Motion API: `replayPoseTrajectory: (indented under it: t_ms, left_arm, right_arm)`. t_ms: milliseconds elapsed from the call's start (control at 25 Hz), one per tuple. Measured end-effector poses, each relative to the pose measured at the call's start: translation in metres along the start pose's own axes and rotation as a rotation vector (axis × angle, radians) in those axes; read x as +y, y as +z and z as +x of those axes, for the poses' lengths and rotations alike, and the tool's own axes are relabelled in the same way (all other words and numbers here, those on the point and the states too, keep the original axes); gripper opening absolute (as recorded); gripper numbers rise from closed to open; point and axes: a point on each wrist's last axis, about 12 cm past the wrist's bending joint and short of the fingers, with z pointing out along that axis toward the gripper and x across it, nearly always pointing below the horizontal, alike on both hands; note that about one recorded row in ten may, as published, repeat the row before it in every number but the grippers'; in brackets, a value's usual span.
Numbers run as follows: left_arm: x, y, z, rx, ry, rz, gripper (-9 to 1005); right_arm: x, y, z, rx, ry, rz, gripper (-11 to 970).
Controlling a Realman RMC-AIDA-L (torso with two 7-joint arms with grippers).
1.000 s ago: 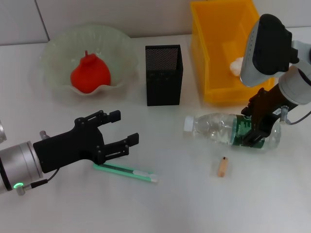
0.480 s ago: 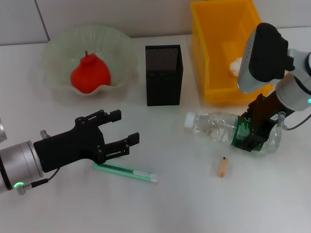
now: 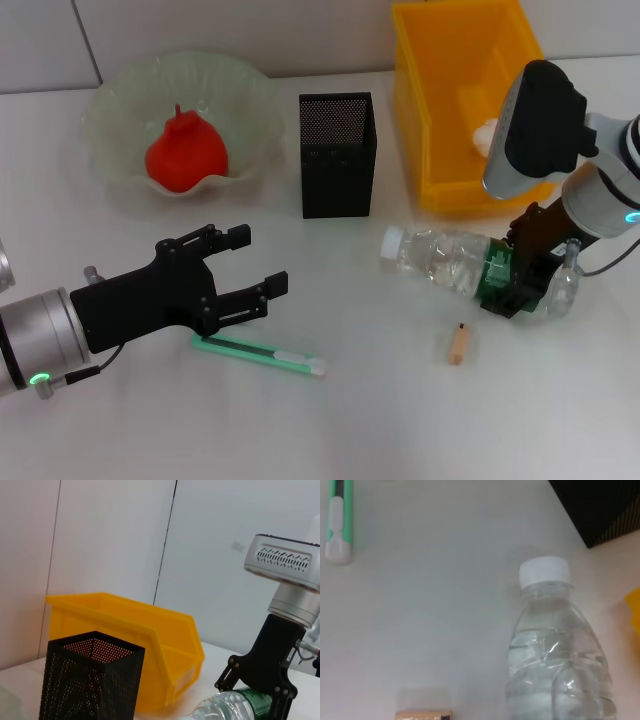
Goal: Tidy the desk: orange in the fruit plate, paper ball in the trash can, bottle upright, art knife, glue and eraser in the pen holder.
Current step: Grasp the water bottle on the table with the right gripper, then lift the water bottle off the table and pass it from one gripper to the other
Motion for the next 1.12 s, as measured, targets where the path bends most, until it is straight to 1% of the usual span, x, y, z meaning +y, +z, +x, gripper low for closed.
replayPoseTrajectory:
  t_ms: [480,640,760,1120]
  left_arm:
    - [0.0004,0.0,-0.0007,-0.006,-0.001,-0.003,800]
    - [0.0006,0.0,-0.0009,-0.008,-0.001,-0.005,800]
    - [0.0005,-0.0002,-0.0007,-0.008,-0.002,-0.006,800]
    - [0.0007,-0.0002,-0.0011,-0.01,-0.002,-0.007,799]
  right_arm:
    - [0.0001,0.0062,0.0014,0.002,0.007,-0.003,778]
    - [0.0032,0.0062,-0.0014,0.001,-0.027,0.021,778]
    - [0.0035,0.0062,-0.0015,0.003,-0.032,0.024,779]
    - [0.0071,0.0006,0.0033,-0.035,-0.06,0.008,777]
